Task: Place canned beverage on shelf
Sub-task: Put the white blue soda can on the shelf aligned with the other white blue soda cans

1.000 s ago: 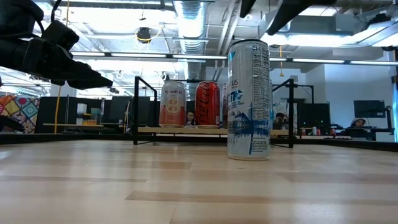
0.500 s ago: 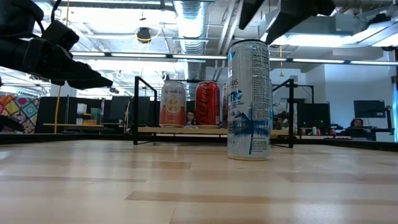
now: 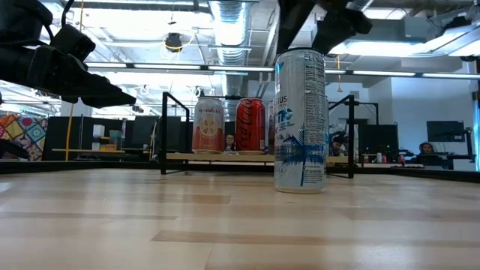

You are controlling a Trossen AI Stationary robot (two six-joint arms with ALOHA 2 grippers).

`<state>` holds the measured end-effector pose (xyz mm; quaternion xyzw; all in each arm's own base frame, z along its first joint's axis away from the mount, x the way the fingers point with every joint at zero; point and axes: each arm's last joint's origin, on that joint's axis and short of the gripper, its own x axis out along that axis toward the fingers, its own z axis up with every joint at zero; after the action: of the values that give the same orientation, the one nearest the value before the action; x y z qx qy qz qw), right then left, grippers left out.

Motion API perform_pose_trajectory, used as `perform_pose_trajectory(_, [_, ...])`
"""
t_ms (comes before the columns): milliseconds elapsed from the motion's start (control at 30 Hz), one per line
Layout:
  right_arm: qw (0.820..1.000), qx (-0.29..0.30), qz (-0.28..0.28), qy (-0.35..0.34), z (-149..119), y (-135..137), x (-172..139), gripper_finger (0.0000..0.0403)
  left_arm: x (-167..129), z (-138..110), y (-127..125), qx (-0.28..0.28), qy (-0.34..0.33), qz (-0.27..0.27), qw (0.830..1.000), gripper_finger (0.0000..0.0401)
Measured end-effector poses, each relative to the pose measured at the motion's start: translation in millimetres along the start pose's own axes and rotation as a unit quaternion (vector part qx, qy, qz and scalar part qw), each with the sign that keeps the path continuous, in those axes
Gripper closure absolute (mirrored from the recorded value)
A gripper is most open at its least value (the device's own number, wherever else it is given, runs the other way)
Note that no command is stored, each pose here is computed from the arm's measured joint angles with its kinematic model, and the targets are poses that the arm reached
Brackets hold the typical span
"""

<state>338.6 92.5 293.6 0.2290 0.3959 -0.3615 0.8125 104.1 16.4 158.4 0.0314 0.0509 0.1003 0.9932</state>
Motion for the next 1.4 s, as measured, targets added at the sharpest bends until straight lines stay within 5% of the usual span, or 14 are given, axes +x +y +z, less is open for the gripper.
perform_pose_trajectory(433, [0.999, 0.020, 0.017, 0.047, 14.7, -6.6, 11.0, 0.0027, 0.0, 0.0, 0.0, 0.000, 0.000, 0.000, 1.000, 0.0028])
perform_pose_trajectory(967, [0.996, 0.075, 0.038, 0.015, -9.7, 10.1, -7.2, 0.0025, 0.0, 0.0, 0.0, 0.000, 0.000, 0.000, 1.000, 0.0028])
perform_pose_trajectory(1400, [0.998, 0.058, 0.011, 0.000, -29.1, 25.8, 13.1, 0.0025, 0.0, 0.1, 0.0, 0.000, 0.000, 0.000, 1.000, 0.0028])
